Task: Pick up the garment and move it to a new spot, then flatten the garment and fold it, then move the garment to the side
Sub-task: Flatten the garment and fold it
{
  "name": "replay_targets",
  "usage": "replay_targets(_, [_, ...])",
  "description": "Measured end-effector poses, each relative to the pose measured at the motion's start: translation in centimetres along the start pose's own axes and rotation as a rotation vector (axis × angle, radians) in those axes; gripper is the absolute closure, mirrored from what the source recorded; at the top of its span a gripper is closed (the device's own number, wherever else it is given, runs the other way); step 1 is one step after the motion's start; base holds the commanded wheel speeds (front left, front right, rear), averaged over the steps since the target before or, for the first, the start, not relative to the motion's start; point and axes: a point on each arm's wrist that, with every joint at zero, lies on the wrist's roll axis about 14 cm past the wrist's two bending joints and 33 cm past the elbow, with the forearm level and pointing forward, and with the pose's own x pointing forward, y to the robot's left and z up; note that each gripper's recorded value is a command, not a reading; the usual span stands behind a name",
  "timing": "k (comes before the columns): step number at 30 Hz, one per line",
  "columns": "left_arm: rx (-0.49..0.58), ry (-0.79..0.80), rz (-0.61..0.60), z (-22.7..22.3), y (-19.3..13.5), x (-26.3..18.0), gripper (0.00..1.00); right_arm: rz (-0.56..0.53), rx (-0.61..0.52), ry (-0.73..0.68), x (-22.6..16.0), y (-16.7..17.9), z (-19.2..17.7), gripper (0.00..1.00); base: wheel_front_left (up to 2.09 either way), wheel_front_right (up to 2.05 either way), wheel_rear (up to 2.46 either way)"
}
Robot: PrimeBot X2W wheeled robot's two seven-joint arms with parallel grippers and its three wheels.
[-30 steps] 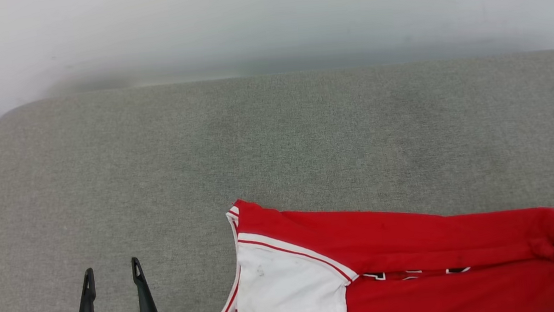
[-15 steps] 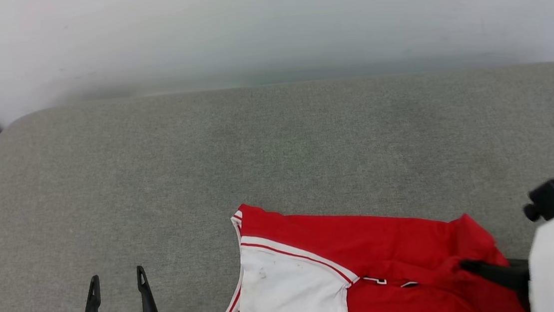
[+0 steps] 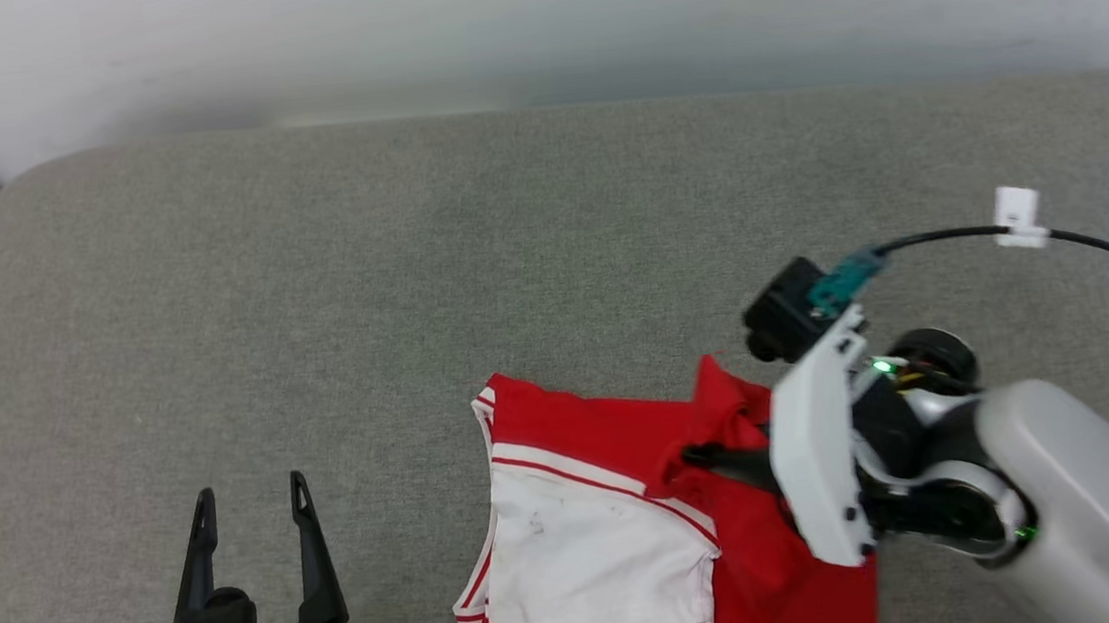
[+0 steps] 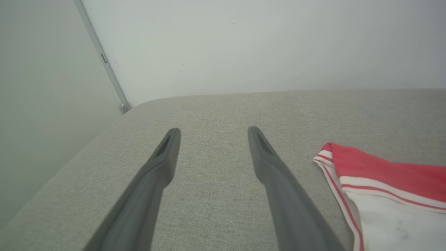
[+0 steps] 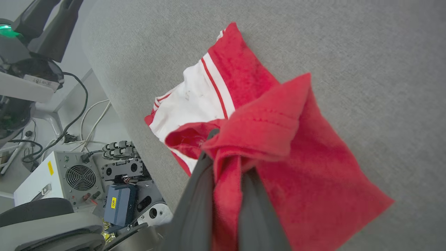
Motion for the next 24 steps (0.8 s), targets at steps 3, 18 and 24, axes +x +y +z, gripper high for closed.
replay_targets(3, [-0.003, 0.005, -0.004, -0.2, -0.2, 0.4, 0.00, 0.012, -0.049, 0.049, 2.1, 0.4, 0.1, 1.00, 0.00, 0.00, 0.00])
replay_targets(18, [-0.001, 0.035, 0.012, -1.3, -0.4, 1.8, 0.00, 0.029, -0.129, 0.232, 9.3, -0.2, -4.4, 1.00, 0.00, 0.00, 0.00])
replay_targets(24, [-0.009, 0.024, -0.003, -0.9, -0.8, 1.3, 0.00, -0.001, -0.192, -0.010, 7.3, -0.7, 0.3, 0.00, 0.00, 0.00, 0.00])
